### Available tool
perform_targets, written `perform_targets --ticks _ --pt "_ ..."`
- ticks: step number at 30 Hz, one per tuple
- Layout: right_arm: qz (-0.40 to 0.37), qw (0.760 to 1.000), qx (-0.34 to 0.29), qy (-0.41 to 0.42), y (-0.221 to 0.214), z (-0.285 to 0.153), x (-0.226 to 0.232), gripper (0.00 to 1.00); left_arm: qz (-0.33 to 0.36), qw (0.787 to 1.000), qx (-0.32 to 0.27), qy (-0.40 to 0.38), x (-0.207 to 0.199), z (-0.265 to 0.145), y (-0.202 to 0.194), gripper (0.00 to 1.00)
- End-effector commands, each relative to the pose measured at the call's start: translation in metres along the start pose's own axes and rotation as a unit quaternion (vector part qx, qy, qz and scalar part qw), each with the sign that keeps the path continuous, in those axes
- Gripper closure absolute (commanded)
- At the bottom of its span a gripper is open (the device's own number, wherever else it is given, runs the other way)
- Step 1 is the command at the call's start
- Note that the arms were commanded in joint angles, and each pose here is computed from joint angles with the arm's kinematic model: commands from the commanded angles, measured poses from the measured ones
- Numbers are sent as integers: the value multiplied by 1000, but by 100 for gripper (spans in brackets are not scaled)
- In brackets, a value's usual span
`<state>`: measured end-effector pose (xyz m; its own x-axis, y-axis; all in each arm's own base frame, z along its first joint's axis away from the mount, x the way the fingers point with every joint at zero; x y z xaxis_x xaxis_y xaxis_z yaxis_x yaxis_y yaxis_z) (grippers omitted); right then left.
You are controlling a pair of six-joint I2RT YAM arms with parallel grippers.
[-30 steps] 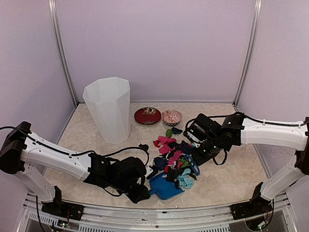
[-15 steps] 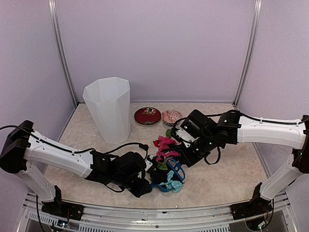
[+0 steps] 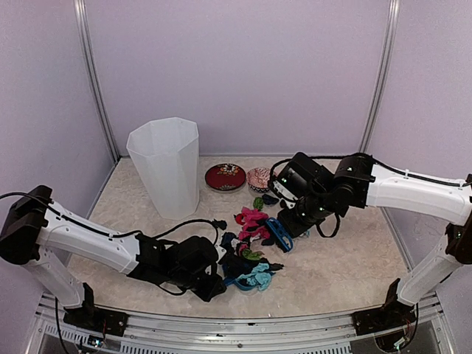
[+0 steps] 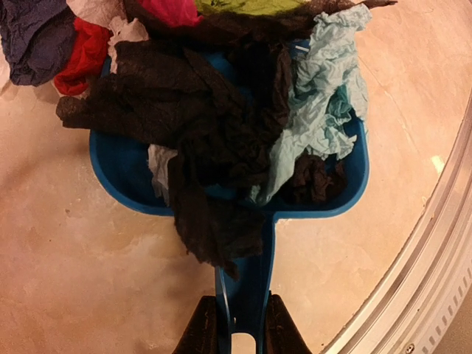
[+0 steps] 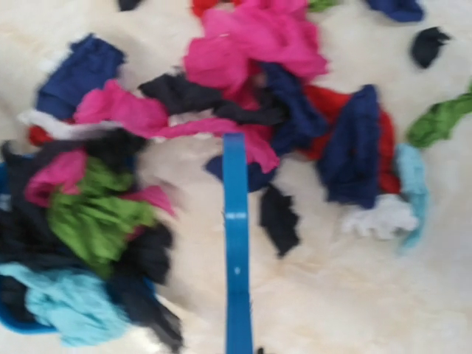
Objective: Sweep away the paper scraps from the table
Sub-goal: Sweep the paper scraps into the dustpan.
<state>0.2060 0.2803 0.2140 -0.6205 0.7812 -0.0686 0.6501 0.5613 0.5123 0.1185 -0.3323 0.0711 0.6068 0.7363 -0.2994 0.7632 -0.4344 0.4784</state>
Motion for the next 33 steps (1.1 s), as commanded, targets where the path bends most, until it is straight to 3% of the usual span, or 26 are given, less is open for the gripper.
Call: perform_targets --ticks 1,20,33 --pt "-16 998 -4 -53 3 -6 -14 100 -19 999 -31 29 15 -6 1 100" --pt "46 994 -61 -80 -11 -19 -46 100 -16 989 -137 44 22 -39 25 100" --pt "92 989 -76 -88 -36 -8 -74 100 -2 986 -157 50 7 -73 57 100"
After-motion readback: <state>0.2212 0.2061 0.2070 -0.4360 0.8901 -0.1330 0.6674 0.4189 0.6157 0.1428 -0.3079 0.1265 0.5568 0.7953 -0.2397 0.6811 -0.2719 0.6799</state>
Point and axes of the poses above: each gripper's point midway between its finger pads, its own z axis out along the fingers, its own x axis along the line the jaws close on, y = z × x, the point moved 4 cm from there along -z, back along the fingers, and after that the axes turned 4 degrees about -z, right-handed, at the moved point
